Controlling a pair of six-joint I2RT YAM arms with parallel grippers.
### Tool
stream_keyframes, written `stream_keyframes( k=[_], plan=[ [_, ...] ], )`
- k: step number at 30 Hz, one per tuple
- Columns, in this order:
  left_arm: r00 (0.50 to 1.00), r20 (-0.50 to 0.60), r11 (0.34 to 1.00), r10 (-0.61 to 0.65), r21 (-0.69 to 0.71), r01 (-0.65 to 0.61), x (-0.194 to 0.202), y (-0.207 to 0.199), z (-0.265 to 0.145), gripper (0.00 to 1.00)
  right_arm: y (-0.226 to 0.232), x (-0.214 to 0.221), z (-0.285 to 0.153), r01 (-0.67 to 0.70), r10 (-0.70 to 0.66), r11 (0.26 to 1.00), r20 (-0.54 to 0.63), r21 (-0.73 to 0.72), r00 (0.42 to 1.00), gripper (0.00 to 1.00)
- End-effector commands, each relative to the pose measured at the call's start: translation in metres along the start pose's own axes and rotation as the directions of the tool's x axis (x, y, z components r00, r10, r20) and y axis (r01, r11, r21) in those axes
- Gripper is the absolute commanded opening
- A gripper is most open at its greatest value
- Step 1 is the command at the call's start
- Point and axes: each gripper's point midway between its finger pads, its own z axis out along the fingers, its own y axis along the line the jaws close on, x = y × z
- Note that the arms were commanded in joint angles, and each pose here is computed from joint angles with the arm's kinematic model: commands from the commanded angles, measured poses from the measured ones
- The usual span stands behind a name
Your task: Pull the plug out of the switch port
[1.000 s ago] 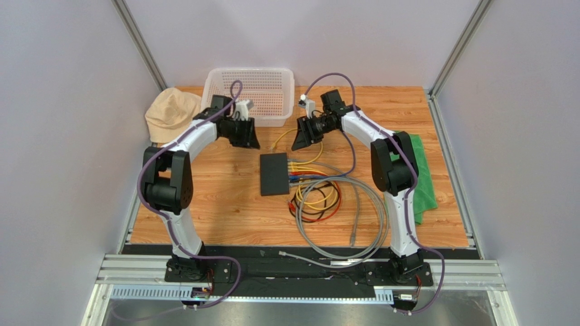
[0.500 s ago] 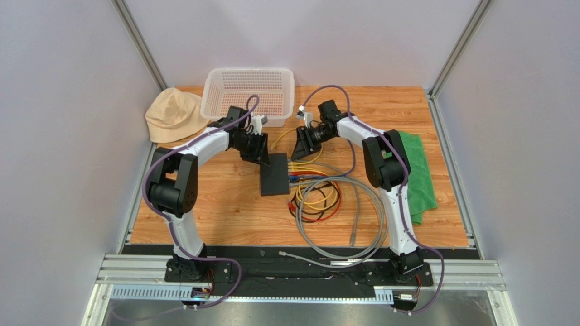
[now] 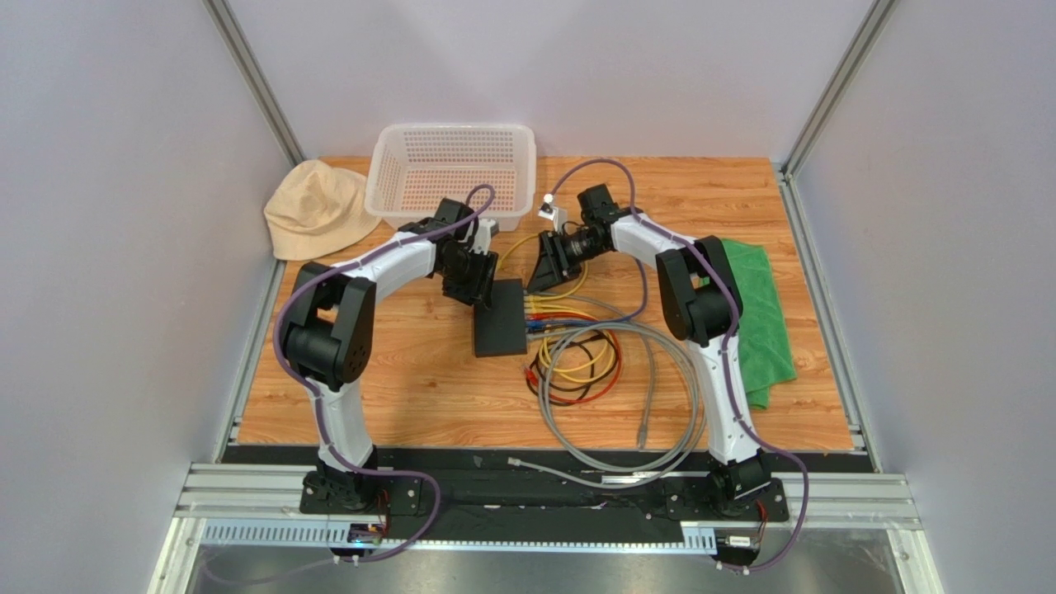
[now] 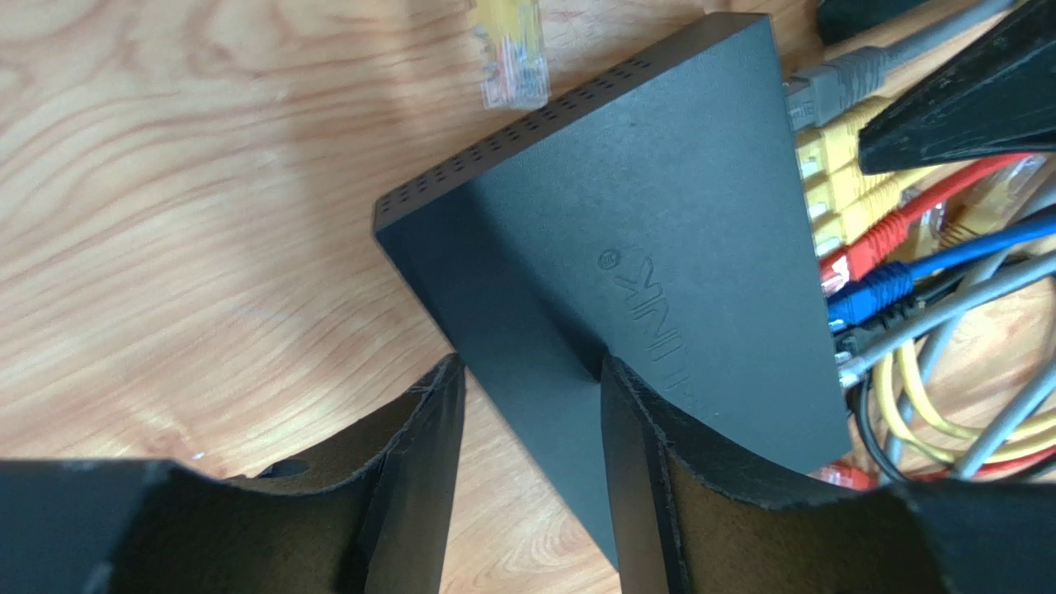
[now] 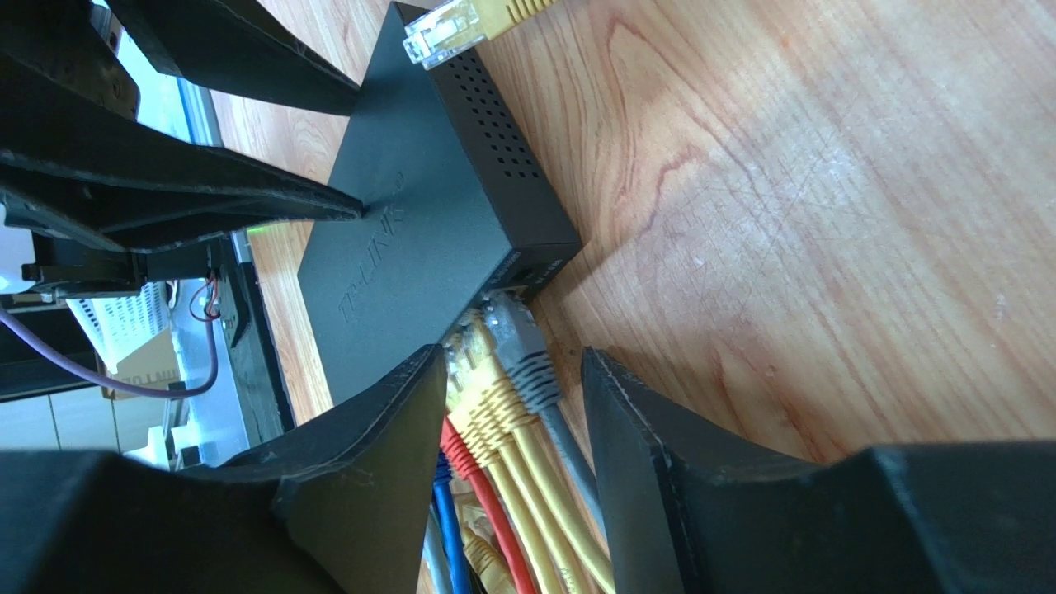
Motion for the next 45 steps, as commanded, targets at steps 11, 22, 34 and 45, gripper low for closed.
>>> stream_keyframes(
  k=[11, 22, 34, 45],
  plan=[
    [1.0, -0.014, 0.996, 0.026, -0.088, -0.027, -0.007, 0.012, 0.01, 0.53, -0.02, 0.015, 0.021, -0.026, 0.027, 0.999, -0.037, 0.027, 0.999, 0.45],
    [0.999, -0.016, 0.995, 0.032, -0.09, -0.033, -0.007, 0.014, 0.013, 0.53, -0.021, 0.015, 0.027, -0.036, 0.038, 0.999, -0.045, 0.04, 0.998, 0.43],
    [0.999, -0.013, 0.995, 0.042, -0.094, -0.043, -0.008, 0.014, 0.014, 0.53, -0.031, 0.019, 0.031, -0.063, 0.07, 0.991, -0.057, 0.121, 0.996, 0.38],
    [0.999, -0.014, 0.994, 0.052, -0.094, -0.053, -0.009, 0.014, 0.016, 0.53, -0.033, 0.021, 0.034, -0.047, 0.058, 0.987, -0.074, 0.153, 0.996, 0.15]
  ],
)
